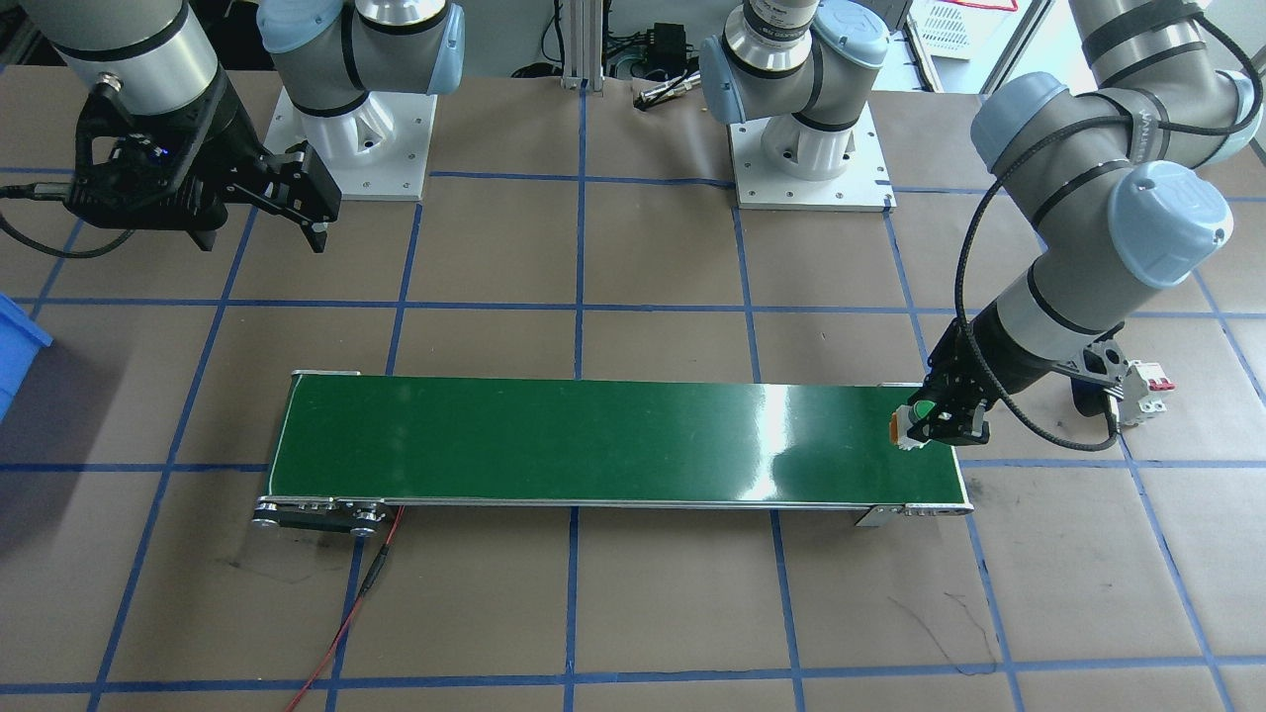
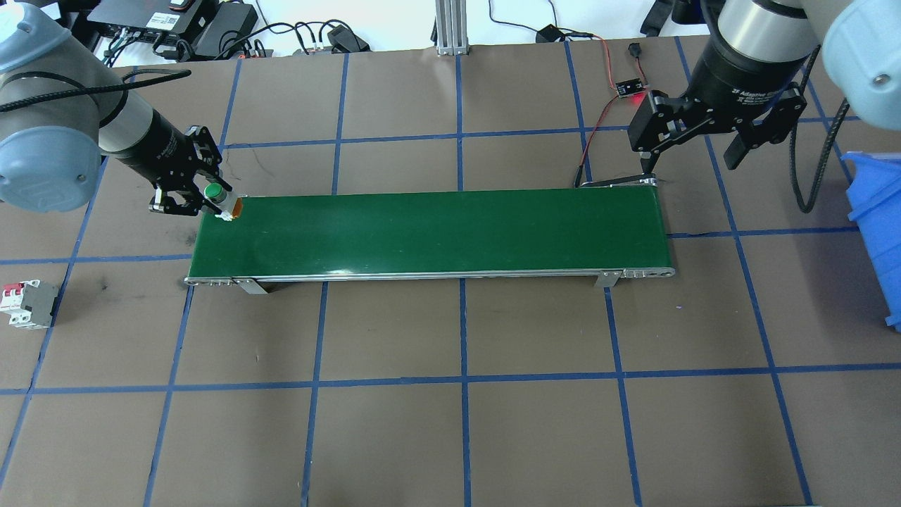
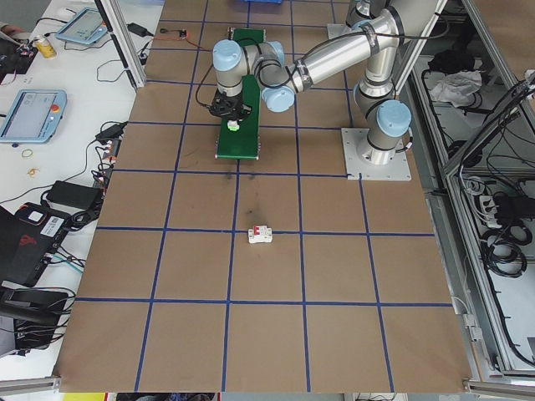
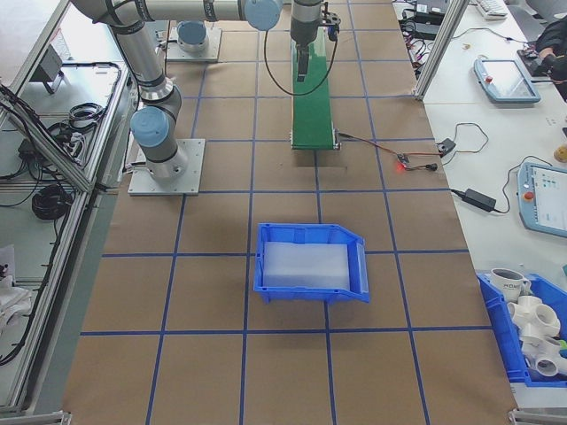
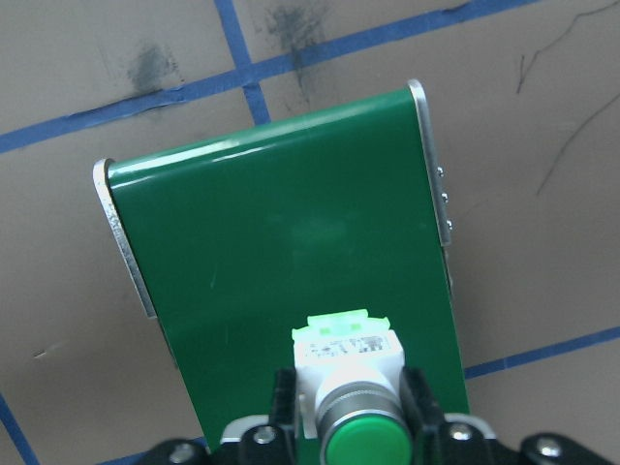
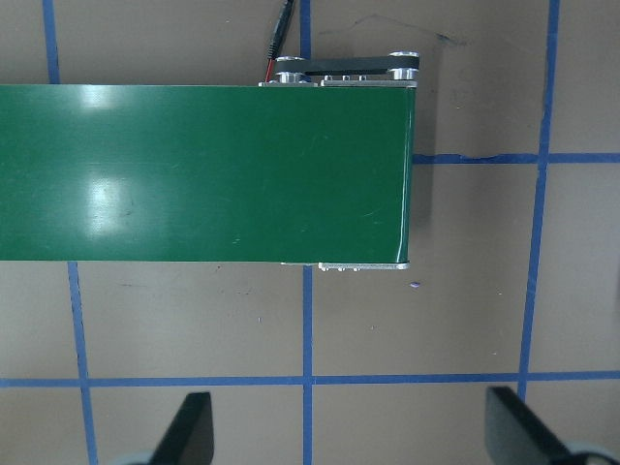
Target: Move button from left to right
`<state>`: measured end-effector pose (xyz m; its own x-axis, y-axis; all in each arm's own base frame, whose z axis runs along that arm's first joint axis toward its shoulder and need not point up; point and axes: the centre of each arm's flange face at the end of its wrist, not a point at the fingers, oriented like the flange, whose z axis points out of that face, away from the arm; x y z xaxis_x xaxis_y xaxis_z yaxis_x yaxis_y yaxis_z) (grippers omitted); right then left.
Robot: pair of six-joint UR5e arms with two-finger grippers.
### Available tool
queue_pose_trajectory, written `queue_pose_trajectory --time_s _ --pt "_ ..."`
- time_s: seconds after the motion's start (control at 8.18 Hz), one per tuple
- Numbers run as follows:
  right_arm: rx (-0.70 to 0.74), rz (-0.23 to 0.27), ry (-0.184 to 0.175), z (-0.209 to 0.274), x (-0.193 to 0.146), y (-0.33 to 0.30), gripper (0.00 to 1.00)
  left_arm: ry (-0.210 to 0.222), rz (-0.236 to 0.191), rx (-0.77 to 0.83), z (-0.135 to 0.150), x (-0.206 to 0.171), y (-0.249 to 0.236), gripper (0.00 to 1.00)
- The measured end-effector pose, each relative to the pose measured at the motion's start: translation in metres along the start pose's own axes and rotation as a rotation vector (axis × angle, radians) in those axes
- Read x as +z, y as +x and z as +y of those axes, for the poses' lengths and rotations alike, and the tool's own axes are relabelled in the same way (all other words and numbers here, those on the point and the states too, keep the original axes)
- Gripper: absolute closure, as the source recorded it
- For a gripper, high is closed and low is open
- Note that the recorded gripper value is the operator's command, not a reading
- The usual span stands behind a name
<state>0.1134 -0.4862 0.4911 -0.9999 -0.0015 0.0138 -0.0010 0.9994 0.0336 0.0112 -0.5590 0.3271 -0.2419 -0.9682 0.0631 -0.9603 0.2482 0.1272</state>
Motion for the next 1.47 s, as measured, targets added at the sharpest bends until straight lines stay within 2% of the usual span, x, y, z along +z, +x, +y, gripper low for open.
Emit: queue_pose_trajectory --time_s 0.98,1.1,1.22,1.34,1.47 --pt "0.000 0.000 0.000 0.000 0.000 0.000 0.00 -0.034 -0.047 -0.018 -0.011 0.036 -0.003 0.99" --pt "0.000 0.000 0.000 0.000 0.000 0.000 0.00 -0.034 -0.051 -0.014 -0.012 0.038 -0.004 0.66" --pt "0.000 0.000 0.000 0.000 0.000 0.000 0.00 -0.033 -0.057 -0.008 -0.012 0.040 -0.006 0.44" --pt "0.001 0.000 0.000 0.000 0.000 0.000 0.00 -0.031 -0.064 0.005 -0.012 0.042 -0.007 0.37" --pt "0.001 0.000 0.000 0.000 0.000 0.000 0.00 -0.030 -0.070 0.016 -0.013 0.044 -0.008 0.16"
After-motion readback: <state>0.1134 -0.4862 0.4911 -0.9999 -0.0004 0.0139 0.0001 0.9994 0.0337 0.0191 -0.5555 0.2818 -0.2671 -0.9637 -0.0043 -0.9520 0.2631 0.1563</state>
